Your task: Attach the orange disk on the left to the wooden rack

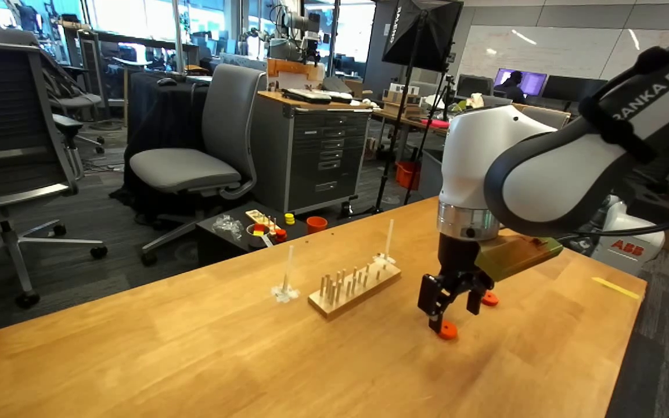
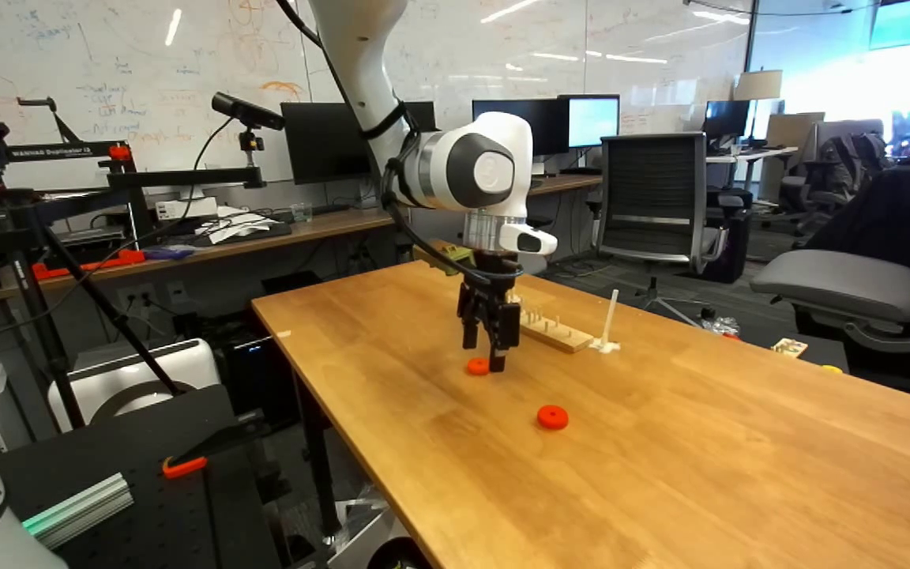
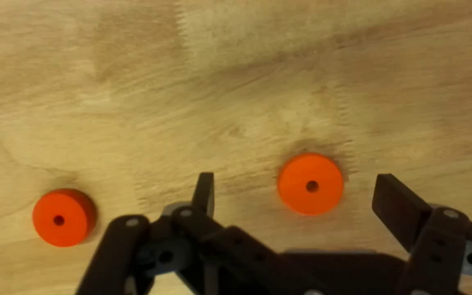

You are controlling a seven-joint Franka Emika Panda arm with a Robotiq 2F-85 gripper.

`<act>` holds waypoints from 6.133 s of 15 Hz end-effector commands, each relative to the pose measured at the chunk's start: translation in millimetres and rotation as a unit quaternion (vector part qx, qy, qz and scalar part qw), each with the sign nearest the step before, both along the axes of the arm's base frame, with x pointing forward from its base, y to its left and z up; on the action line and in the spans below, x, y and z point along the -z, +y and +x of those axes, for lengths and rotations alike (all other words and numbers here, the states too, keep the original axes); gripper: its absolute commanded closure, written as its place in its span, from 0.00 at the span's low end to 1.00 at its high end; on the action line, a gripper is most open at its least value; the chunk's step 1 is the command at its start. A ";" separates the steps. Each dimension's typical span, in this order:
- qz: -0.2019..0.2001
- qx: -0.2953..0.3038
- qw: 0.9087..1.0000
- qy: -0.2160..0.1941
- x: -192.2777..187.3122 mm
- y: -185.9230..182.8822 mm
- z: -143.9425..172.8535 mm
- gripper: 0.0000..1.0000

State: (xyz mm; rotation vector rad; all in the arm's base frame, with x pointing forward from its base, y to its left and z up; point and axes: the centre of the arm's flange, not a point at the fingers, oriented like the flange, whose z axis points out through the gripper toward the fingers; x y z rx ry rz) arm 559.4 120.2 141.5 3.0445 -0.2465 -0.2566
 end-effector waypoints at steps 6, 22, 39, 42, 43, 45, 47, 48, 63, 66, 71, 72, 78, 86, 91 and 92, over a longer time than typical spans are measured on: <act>0.016 0.005 1.000 -0.010 4.7 12.7 0.4 0.00; 0.017 0.014 1.000 0.000 12.3 -0.4 -0.1 0.59; 0.005 0.039 0.997 -0.070 -45.1 -14.6 63.7 0.82; 0.009 0.041 0.996 -0.077 -48.2 -11.2 80.4 0.82; 0.008 0.042 0.996 -0.081 -48.6 -10.3 86.8 0.82; 0.010 0.045 0.996 -0.082 -46.8 -8.6 99.8 0.82; 0.008 0.048 0.995 -0.084 -43.3 -6.8 113.3 0.82; 0.008 0.050 0.995 -0.084 -40.9 -5.9 120.3 0.82; 0.022 0.054 0.996 -0.066 -41.5 22.7 155.6 0.82; 0.032 0.060 0.996 -0.051 -38.7 23.2 150.3 0.82; 0.037 0.067 0.996 -0.040 -32.2 19.5 146.7 0.82; 0.037 0.068 0.996 -0.039 -30.1 18.4 146.5 0.82; 0.041 0.075 0.996 -0.032 -22.7 15.3 145.9 0.82; 0.037 0.075 0.996 -0.031 -22.5 13.3 148.1 0.82; 0.036 0.076 0.996 -0.028 -20.8 10.9 148.8 0.82; 0.036 0.077 0.996 -0.028 -20.8 9.7 149.1 0.82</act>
